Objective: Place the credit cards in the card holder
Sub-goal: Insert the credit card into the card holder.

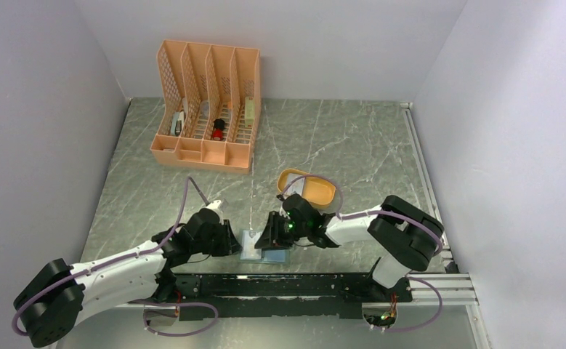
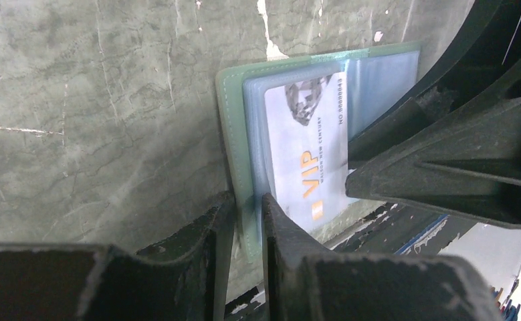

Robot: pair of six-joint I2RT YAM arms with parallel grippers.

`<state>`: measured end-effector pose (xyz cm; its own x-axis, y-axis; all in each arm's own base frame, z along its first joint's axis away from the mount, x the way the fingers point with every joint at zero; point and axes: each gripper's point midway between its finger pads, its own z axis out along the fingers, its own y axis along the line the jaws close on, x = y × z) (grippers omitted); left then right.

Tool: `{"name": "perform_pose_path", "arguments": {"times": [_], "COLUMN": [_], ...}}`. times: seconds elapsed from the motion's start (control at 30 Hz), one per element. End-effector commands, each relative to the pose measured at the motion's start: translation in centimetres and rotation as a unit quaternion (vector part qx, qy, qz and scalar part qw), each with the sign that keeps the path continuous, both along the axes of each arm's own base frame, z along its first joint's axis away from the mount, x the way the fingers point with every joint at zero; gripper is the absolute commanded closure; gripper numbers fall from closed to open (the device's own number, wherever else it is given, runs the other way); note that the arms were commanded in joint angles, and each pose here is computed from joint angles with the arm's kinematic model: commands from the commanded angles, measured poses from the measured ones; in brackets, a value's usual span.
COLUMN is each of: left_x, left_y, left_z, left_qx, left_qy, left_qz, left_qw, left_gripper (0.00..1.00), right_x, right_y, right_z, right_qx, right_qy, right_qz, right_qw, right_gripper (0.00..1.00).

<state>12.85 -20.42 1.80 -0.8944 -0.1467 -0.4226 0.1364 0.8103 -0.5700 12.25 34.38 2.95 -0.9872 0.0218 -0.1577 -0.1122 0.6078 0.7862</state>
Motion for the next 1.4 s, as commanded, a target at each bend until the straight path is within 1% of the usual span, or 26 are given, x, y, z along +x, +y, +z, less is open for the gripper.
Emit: {"name": "perform_pose_path", "arguments": {"times": [0.0,0.27,0.33,0.47,0.6,0.73,0.83,0.9,0.97,1.03,1.07,1.1,1.13,1.23,1.3,1.37], "left_x": [0.2,0.4,0.6,1.2,2.0,2.4,2.8,3.1,3.5,4.0,4.2,4.6,4.8,5.6,5.9,5.8], "left_y": [-0.6,-0.6,-0.3,0.7,1.9,2.1,2.5,2.7,2.9,3.0,3.0,3.1,3.1,3.1,3.0,2.6], "left_z": [0.5,0.9,1.0,1.7,2.9,4.1,4.9,5.7,6.7,7.9,8.6,9.1,9.5,10.4,10.7,10.7], "left_qx": [-0.013,-0.010,-0.002,0.020,0.037,0.034,0.040,0.040,0.039,0.039,0.037,0.039,0.040,0.047,0.049,0.045], "left_qy": [-0.004,-0.008,-0.012,-0.025,-0.050,-0.060,-0.065,-0.073,-0.084,-0.099,-0.108,-0.117,-0.125,-0.144,-0.151,-0.151], "left_qz": [-0.006,-0.007,0.000,0.019,0.042,0.060,0.073,0.083,0.091,0.096,0.097,0.100,0.101,0.103,0.099,0.088], "left_qw": [1.000,1.000,1.000,0.999,0.997,0.996,0.994,0.993,0.991,0.990,0.989,0.987,0.986,0.983,0.982,0.984], "left_gripper": [0.73,0.73,0.71,0.60,0.47,0.36,0.32,0.30,0.29,0.29,0.29,0.29,0.29,0.29,0.29,0.29], "right_x": [-0.5,-0.6,-0.4,0.0,0.5,1.4,3.2,5.2,7.9,10.5,11.6,12.5,13.6,16.0,17.0,17.6], "right_y": [1.2,1.8,1.5,0.7,0.2,-0.7,-1.7,-2.8,-4.7,-7.1,-8.0,-8.7,-9.5,-11.8,-12.7,-12.7], "right_z": [0.2,0.2,0.4,1.1,2.7,5.1,7.5,9.5,11.4,13.0,13.6,14.2,14.6,13.5,12.0,10.6], "right_qx": [-0.001,-0.016,-0.026,-0.049,-0.060,-0.077,-0.097,-0.115,-0.141,-0.163,-0.164,-0.152,-0.133,-0.083,-0.074,-0.078], "right_qy": [-0.006,-0.010,-0.019,-0.037,-0.060,-0.088,-0.129,-0.169,-0.214,-0.245,-0.260,-0.266,-0.260,-0.196,-0.176,-0.169], "right_qz": [0.027,0.041,0.038,0.034,0.031,0.024,0.002,-0.026,-0.084,-0.157,-0.187,-0.208,-0.224,-0.245,-0.254,-0.249], "right_qw": [1.000,0.999,0.999,0.998,0.996,0.993,0.987,0.979,0.963,0.943,0.933,0.929,0.930,0.946,0.948,0.950], "right_gripper": [0.64,0.64,0.63,0.54,0.47,0.42,0.41,0.41,0.41,0.41,0.41,0.41,0.41,0.41,0.41,0.39]}}
